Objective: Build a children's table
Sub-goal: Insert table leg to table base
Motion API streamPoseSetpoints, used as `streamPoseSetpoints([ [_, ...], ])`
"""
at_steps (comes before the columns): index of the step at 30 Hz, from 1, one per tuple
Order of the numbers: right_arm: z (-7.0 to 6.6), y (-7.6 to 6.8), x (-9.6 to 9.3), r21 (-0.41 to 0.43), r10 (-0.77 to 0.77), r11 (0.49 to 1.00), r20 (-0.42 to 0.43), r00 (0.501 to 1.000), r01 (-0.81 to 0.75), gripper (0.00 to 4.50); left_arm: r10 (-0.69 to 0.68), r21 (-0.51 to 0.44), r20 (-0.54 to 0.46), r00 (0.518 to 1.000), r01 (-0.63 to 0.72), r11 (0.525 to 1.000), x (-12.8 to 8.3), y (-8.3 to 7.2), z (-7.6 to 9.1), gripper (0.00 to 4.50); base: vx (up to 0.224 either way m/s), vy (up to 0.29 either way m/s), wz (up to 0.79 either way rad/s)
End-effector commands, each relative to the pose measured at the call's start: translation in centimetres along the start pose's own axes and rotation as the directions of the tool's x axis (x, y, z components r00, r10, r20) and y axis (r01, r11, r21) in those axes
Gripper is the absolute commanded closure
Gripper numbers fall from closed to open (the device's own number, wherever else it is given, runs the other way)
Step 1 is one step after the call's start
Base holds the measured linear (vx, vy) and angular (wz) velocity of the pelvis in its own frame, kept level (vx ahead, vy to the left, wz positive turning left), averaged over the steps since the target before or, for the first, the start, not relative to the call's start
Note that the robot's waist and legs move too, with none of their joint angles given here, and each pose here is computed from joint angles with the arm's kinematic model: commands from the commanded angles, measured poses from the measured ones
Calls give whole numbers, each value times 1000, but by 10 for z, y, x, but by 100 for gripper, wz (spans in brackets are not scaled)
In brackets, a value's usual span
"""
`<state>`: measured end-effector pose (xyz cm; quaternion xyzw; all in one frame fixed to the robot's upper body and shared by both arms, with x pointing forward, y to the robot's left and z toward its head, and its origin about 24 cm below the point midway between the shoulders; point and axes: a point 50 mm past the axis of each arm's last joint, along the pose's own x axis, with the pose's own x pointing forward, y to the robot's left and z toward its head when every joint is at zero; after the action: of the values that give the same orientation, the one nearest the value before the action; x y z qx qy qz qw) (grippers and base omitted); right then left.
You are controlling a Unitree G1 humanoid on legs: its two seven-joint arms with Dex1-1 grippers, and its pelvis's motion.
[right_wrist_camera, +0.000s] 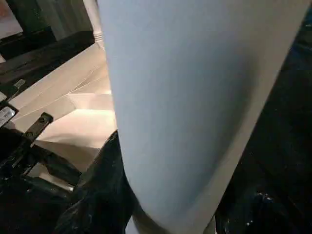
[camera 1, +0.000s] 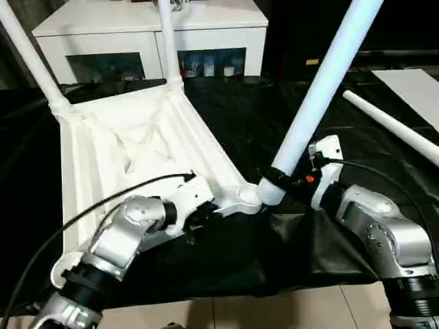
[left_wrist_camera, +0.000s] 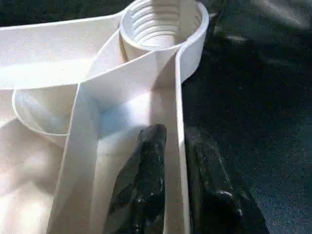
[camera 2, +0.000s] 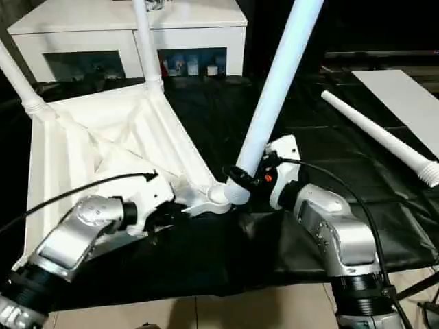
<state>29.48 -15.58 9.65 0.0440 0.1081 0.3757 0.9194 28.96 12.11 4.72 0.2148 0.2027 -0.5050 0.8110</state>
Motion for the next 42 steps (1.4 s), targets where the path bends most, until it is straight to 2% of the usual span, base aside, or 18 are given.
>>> streamPoseSetpoints([
  [1,9,0,3,-23,25,999,16,1000,-24,263,19,-23,-49,999,-21,1000,-4,6,-11,372,0,0,0],
  [5,8,-1,7,-35,53,998,-2,999,-53,263,30,-20,-44,999,-31,999,-9,12,-9,372,0,0,0],
  [11,12,-4,11,-38,61,997,3,998,-61,263,-23,-16,-108,994,21,1000,-10,6,-20,372,0,0,0],
  [14,14,-4,13,-41,68,997,4,998,-68,263,-44,-19,-136,990,41,999,-12,4,-24,409,0,0,0],
  [18,16,-4,16,-40,86,996,7,996,-85,263,-48,-38,-133,990,43,998,-14,4,-22,437,0,0,0],
  [23,13,-3,20,-19,97,995,4,995,-97,263,-47,-19,-107,993,46,999,-14,4,-15,448,0,0,0],
  [26,10,-3,20,-4,111,994,-8,994,-111,263,-78,4,-65,995,79,997,-12,-2,-6,448,0,0,0],
  [27,5,-3,17,-1,126,992,-40,991,-126,263,-154,37,-15,988,154,987,-8,-16,5,448,0,0,0],
  [28,5,-3,17,-1,127,992,-41,991,-127,263,-156,38,-13,988,157,987,-8,-17,5,448,0,0,0],
  [30,2,-4,13,3,130,991,-72,989,-130,263,-191,36,19,981,190,981,-3,-29,15,448,0,0,0],
  [35,-2,-1,10,22,161,987,-98,982,-160,263,-209,26,4,978,209,978,6,-41,18,448,0,0,0],
  [42,-6,-2,12,42,184,983,-140,973,-180,263,-90,14,-68,994,91,996,10,-28,4,449,0,0,0],
])
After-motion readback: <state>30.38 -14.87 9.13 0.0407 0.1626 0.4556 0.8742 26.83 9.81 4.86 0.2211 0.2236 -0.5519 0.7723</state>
